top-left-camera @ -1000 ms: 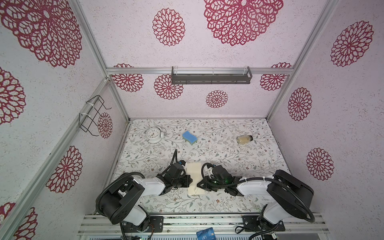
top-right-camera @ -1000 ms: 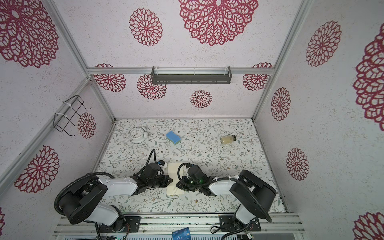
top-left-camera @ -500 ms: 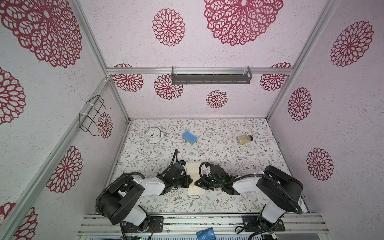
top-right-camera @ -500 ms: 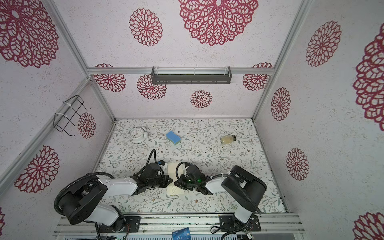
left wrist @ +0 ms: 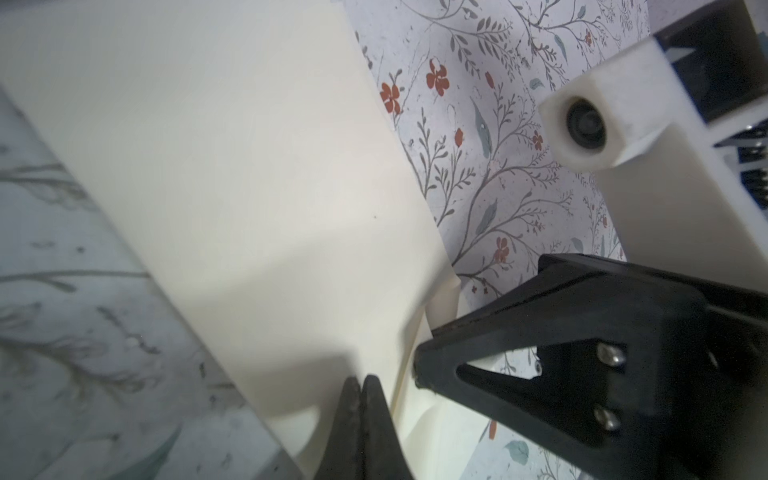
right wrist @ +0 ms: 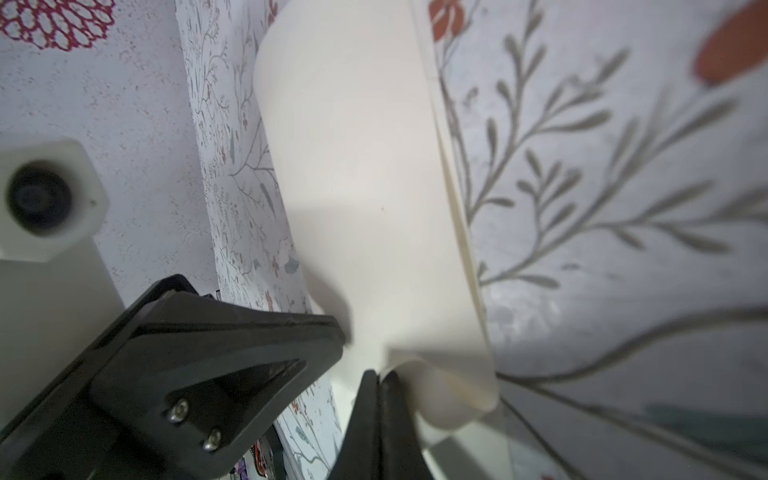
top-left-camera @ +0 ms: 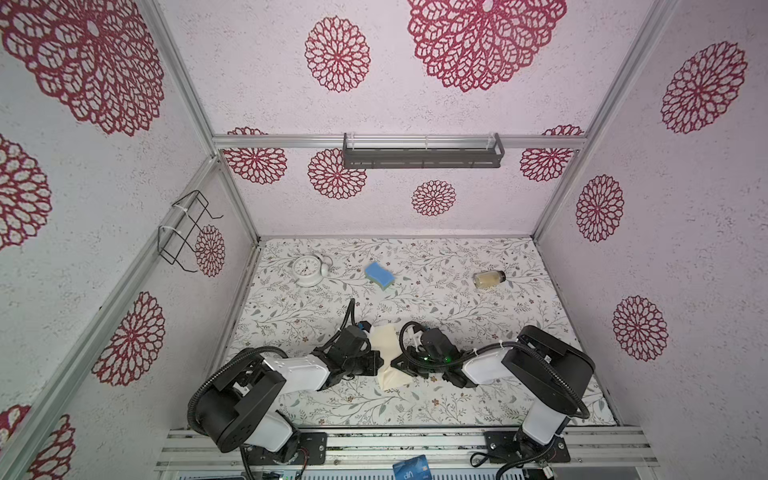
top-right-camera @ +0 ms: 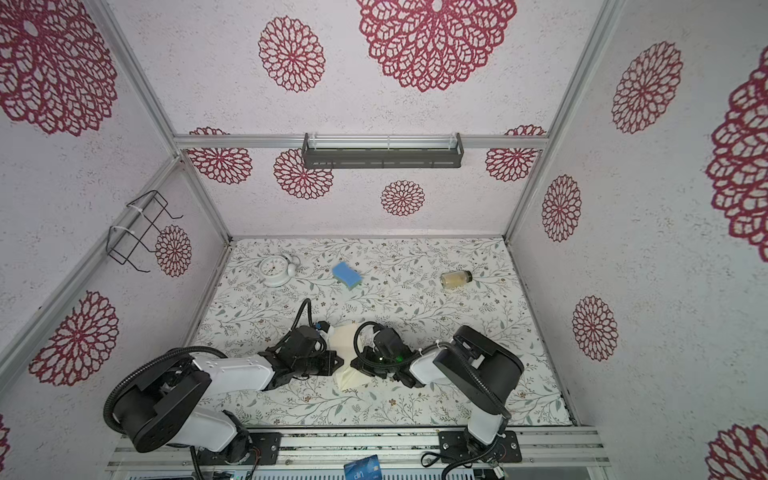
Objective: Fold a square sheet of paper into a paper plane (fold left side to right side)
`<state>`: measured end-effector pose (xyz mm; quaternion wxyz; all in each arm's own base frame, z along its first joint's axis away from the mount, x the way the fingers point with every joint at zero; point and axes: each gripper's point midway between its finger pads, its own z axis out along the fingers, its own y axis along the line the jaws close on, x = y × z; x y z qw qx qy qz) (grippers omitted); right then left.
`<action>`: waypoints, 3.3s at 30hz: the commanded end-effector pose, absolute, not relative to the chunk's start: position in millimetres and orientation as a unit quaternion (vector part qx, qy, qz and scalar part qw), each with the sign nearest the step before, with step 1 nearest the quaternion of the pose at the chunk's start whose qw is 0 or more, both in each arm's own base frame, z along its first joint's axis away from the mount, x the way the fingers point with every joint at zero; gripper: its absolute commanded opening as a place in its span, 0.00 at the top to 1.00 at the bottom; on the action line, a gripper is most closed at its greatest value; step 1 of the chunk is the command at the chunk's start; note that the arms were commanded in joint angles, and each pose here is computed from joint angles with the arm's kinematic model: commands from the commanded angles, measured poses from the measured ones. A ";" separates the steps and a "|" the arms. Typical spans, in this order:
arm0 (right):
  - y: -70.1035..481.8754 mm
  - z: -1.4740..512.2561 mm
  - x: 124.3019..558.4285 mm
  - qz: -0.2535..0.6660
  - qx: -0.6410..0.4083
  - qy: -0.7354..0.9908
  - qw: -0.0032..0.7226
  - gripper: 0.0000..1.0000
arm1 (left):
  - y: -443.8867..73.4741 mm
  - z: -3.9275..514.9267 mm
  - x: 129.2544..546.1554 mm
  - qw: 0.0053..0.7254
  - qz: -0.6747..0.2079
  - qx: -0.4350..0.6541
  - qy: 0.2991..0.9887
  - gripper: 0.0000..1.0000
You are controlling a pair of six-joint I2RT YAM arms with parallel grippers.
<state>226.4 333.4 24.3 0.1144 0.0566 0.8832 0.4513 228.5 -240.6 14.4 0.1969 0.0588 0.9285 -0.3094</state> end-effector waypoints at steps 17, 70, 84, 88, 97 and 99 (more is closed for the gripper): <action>329.5 23.0 223.6 0.469 0.074 0.873 0.113 1.00 | -223.6 19.5 269.2 0.220 -0.277 0.015 0.935 1.00; 367.1 31.6 238.0 0.485 0.052 0.866 0.115 1.00 | -227.2 -3.2 271.5 0.194 -0.277 0.038 0.940 1.00; 357.2 20.4 241.7 0.474 0.074 0.869 0.119 1.00 | -225.8 -3.4 269.5 0.193 -0.277 0.036 0.941 1.00; 356.4 18.7 240.2 0.473 0.074 0.870 0.116 1.00 | -225.7 -3.4 269.6 0.193 -0.277 0.036 0.941 1.00; 352.1 14.6 238.7 0.467 0.079 0.873 0.117 0.80 | -229.0 17.2 284.3 0.213 -0.291 0.022 0.933 1.00; 350.6 12.9 238.3 0.466 0.082 0.874 0.116 0.73 | -227.7 30.5 293.8 0.225 -0.298 0.012 0.928 1.00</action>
